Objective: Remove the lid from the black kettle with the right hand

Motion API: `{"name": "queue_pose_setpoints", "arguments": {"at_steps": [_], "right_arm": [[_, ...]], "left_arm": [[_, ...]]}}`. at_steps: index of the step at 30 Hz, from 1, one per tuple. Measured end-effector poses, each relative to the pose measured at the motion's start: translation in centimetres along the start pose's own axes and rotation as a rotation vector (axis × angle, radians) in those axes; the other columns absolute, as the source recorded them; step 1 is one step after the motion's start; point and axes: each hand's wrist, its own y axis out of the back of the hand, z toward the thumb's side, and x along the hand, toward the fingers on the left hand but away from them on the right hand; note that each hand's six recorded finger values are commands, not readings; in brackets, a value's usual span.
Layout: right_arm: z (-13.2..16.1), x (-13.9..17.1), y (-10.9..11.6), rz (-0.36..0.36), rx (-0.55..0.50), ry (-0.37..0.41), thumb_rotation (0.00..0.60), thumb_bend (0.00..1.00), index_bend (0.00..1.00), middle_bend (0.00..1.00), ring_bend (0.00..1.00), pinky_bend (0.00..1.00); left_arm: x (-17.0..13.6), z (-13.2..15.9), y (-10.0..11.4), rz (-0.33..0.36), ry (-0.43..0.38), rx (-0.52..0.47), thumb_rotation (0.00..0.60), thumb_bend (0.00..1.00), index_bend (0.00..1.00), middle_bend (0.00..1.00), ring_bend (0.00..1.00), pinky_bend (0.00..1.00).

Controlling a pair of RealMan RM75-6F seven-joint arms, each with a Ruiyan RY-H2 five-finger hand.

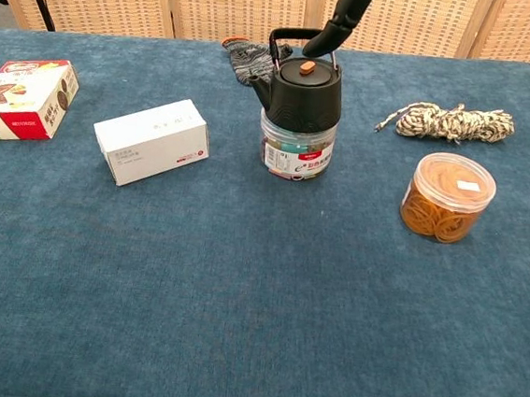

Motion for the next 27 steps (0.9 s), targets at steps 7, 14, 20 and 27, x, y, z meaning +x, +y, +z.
{"name": "queue_pose_setpoints", "arguments": {"at_steps": [7, 14, 20, 27], "right_arm": [[-0.8, -3.1, 0.5, -0.012, 0.048, -0.094, 0.6, 0.3, 0.32, 0.0, 0.0, 0.0], [-1.4, -4.2, -0.7, -0.002, 0.074, -0.111, 0.6, 0.38, 0.34, 0.0, 0.0, 0.0], [-1.6, -4.9, -2.2, 0.001, 0.089, -0.102, 0.6, 0.39, 0.36, 0.0, 0.0, 0.0], [-1.8, -5.9, -3.1, -0.019, 0.135, -0.1, 0.6, 0.39, 0.36, 0.01, 0.0, 0.0]], "left_arm": [[0.2, -0.1, -0.1, -0.007, 0.006, 0.008, 0.6, 0.0, 0.0, 0.0, 0.0, 0.0], [0.1, -0.1, -0.1, -0.005, 0.009, 0.009, 0.6, 0.0, 0.0, 0.0, 0.0, 0.0], [0.1, -0.3, 0.0, -0.002, 0.019, 0.005, 0.6, 0.0, 0.0, 0.0, 0.0, 0.0], [0.2, -0.6, 0.1, -0.003, 0.027, 0.0, 0.6, 0.0, 0.0, 0.0, 0.0, 0.0]]}}
